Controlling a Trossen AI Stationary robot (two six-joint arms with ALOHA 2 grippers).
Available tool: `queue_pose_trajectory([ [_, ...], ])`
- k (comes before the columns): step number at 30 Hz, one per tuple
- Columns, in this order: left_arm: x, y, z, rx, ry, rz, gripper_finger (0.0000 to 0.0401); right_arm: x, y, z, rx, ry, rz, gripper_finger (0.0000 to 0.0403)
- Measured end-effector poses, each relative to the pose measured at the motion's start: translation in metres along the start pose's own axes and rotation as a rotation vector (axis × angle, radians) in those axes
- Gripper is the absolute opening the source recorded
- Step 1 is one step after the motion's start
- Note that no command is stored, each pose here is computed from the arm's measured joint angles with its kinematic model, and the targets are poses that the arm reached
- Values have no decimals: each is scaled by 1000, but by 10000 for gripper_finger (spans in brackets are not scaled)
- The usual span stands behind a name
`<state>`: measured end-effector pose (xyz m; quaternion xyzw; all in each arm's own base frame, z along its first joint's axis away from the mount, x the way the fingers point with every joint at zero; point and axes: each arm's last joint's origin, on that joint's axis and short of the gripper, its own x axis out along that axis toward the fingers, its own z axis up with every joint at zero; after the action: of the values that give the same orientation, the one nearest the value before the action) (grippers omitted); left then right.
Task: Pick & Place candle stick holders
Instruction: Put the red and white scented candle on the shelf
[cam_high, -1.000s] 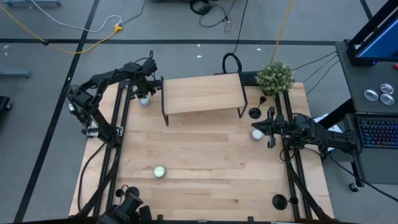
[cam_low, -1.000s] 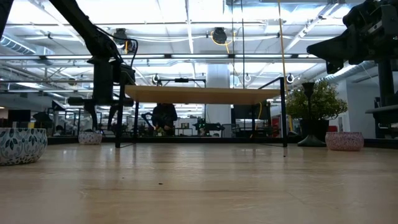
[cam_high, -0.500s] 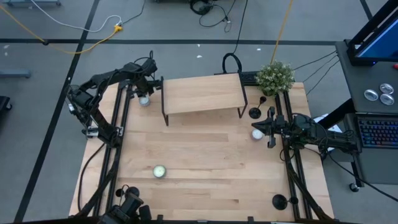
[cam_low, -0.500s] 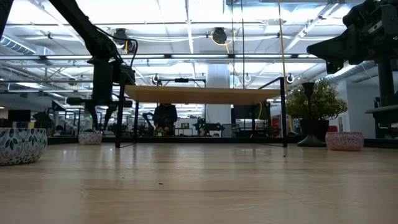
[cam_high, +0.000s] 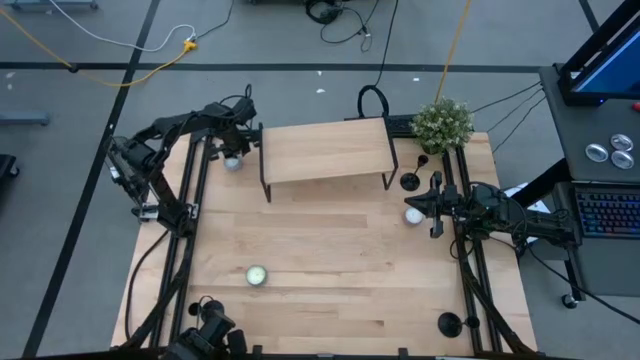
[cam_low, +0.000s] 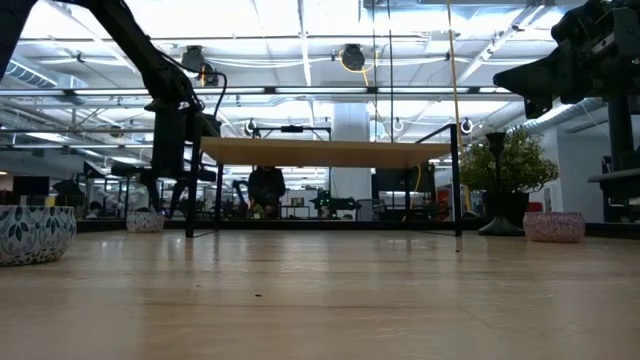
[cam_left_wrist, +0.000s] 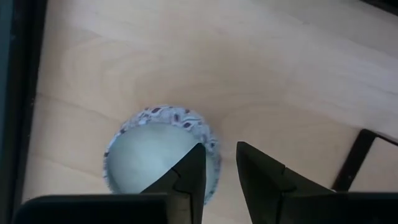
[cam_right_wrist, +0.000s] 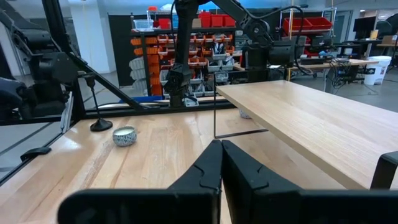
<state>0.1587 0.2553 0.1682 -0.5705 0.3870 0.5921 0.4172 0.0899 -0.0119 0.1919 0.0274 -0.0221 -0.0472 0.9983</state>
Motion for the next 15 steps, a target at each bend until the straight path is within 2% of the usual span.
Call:
queue_pose_trajectory([
  [15,-1,-1,2,15,-31,-5,92,0,0,0,0,0,0,0],
])
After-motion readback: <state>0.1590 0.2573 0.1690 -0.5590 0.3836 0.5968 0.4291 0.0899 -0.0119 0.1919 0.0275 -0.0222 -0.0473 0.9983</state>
